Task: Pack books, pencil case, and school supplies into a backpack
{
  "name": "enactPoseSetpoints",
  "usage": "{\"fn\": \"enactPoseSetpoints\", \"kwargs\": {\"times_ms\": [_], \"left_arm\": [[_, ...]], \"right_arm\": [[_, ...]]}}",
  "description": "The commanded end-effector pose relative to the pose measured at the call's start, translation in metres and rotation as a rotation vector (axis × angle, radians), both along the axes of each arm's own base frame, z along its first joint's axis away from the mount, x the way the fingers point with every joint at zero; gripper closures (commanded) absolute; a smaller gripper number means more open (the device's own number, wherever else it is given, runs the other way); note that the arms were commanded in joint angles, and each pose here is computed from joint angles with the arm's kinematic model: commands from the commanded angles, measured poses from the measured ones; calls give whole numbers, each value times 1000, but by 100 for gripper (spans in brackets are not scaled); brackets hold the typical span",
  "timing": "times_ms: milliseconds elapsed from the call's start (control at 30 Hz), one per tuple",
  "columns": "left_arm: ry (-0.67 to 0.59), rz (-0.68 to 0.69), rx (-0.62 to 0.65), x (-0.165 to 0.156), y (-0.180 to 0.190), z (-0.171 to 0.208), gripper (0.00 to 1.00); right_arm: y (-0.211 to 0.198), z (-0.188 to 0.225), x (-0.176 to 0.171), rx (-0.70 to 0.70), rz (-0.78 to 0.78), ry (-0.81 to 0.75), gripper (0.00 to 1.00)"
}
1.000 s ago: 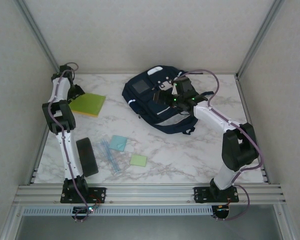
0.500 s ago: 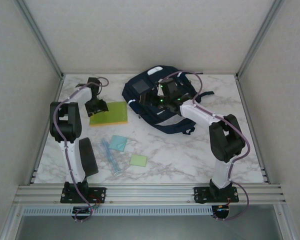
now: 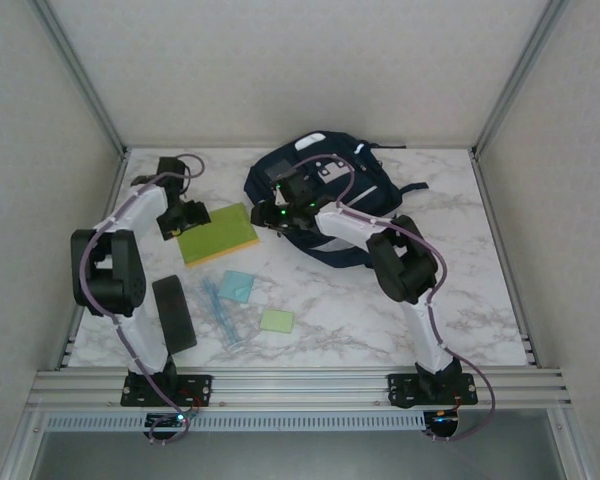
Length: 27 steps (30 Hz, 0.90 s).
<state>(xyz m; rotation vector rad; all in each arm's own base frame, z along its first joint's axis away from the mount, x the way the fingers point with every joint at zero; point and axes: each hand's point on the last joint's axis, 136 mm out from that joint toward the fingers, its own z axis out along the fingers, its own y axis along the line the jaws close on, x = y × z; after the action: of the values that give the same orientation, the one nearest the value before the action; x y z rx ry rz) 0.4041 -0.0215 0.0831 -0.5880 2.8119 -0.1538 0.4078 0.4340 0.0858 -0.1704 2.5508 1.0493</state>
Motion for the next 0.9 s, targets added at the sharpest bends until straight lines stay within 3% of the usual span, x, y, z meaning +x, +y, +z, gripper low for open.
{"fn": "enactPoseSetpoints", "kwargs": {"times_ms": [0,267,467,700,867], "left_arm": [[20,75,12,-2,25,-6,25],[65,126,-14,-2,36,-41,40],[112,132,-33,-8,30,-64,44],[148,133,-38,-15,24,-83,50],[165,128,-40,-16,19,-91,53]], "right_arm": [[11,-11,7,-29,-8,13,52],[3,-51,34,-238,-70,-20,56],[23,-68,22,-349,11,-50,56],[46,-78,2,-332,88,-23,61],[66,-36,-9,-191,160,-20,62]]}}
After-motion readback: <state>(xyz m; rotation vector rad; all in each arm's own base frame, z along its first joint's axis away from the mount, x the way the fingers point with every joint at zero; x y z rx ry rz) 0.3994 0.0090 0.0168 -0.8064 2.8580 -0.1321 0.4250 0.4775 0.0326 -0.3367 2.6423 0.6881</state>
